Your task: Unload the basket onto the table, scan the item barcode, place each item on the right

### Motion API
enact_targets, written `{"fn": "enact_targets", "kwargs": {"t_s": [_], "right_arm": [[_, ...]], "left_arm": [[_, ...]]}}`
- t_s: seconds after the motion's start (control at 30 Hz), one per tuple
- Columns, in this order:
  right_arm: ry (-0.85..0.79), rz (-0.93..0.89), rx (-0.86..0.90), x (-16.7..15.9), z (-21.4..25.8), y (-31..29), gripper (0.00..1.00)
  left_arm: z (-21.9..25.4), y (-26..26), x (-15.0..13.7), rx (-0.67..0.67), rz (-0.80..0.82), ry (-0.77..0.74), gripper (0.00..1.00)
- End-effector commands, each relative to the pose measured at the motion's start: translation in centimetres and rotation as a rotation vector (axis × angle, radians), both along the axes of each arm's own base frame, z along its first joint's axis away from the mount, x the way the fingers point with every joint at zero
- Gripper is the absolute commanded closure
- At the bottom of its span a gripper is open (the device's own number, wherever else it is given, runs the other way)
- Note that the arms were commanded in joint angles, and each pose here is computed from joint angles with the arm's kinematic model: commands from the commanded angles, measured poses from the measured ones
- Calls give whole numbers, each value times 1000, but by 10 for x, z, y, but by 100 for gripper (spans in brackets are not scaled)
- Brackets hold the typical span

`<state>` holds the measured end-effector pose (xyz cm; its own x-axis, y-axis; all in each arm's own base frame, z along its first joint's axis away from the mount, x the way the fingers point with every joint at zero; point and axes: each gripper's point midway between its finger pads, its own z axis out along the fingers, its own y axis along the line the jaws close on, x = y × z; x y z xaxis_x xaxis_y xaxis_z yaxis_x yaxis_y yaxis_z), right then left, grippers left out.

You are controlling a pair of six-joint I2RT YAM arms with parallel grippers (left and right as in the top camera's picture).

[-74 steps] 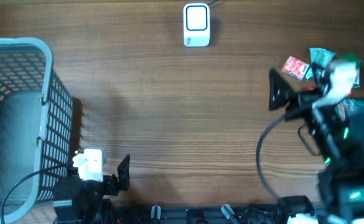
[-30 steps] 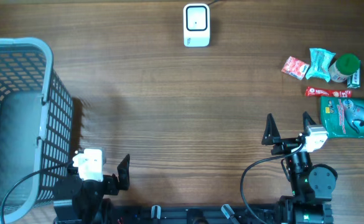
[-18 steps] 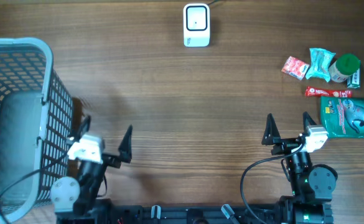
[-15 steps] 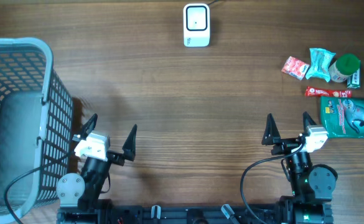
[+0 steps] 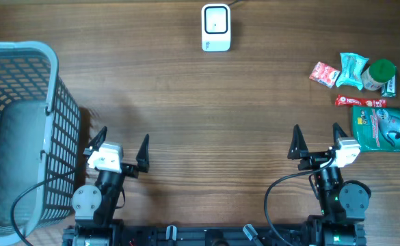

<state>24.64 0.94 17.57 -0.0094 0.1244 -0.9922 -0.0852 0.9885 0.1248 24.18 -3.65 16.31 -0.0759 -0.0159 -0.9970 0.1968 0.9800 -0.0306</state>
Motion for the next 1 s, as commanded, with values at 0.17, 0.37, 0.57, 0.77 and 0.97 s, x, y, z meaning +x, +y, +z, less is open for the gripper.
{"fn": "enact_targets", "kwargs": {"t_s": [0.17, 0.37, 0.57, 0.77, 0.97], "right_arm": [[-14, 11, -19, -1, 3, 2, 1], [-14, 11, -19, -1, 3, 2, 0], [-14, 11, -19, -1, 3, 2, 0], [-14, 11, -19, -1, 3, 2, 0], [-14, 11, -19, -1, 3, 2, 0]], "left_arm": [[-5, 10, 2, -84, 69, 19, 0], [-6, 14, 3, -100, 90, 23, 0], [-6, 16, 3, -101, 105, 21, 0], [-5, 16, 3, -101, 105, 18, 0], [-5, 29, 4, -102, 159, 16, 0]]}}
